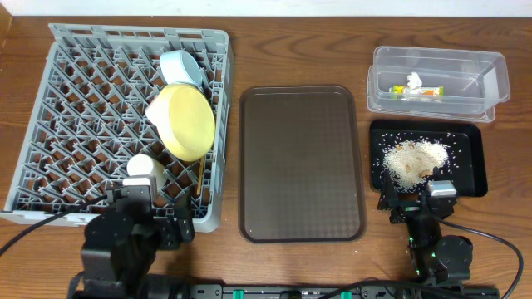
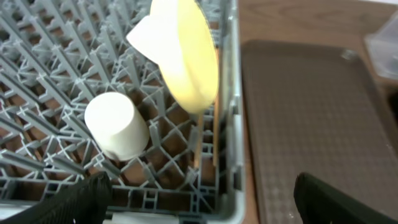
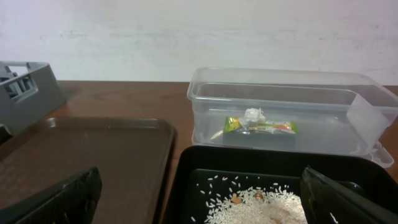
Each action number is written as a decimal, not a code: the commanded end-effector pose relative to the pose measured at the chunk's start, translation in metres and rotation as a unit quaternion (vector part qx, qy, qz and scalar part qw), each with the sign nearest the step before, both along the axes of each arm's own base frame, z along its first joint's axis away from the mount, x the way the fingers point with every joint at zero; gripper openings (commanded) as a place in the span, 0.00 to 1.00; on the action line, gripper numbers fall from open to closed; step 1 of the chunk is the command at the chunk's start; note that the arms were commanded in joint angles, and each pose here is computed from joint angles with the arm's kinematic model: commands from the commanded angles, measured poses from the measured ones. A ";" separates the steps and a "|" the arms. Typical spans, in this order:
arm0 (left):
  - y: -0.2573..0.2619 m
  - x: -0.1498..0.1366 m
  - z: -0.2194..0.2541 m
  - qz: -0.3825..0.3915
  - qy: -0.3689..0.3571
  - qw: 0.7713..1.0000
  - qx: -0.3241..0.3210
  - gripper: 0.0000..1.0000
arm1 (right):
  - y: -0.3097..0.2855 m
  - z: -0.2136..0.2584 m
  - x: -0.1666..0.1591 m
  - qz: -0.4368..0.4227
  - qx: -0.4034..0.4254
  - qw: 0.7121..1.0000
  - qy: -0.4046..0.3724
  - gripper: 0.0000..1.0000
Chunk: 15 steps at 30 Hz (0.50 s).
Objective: Sort waste into correct bins and load items into the dishwasher
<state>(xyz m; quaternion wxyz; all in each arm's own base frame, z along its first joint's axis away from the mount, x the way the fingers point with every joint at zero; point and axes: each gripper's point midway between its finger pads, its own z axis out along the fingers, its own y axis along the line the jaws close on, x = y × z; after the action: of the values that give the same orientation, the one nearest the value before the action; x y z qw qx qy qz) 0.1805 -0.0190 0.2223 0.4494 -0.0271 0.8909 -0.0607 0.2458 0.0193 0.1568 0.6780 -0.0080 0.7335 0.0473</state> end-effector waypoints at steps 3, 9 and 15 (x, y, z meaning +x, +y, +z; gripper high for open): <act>0.010 0.014 -0.030 0.025 -0.045 0.999 0.004 0.95 | 0.003 -0.002 0.000 0.007 -0.007 1.000 0.002 0.99; 0.010 0.037 -0.055 0.029 -0.133 0.991 -0.003 0.95 | 0.003 -0.002 0.000 0.007 -0.007 1.000 0.002 0.99; 0.011 0.058 -0.058 0.034 -0.238 0.971 -0.010 0.95 | 0.003 -0.002 0.000 0.007 -0.007 1.000 0.002 0.99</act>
<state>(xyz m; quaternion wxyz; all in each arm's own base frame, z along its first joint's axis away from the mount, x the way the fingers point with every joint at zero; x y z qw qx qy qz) 0.2349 -0.0120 0.1670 0.6278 -0.0448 0.7741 -0.0681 0.2458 0.0193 0.1568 0.6781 -0.0081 0.7334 0.0471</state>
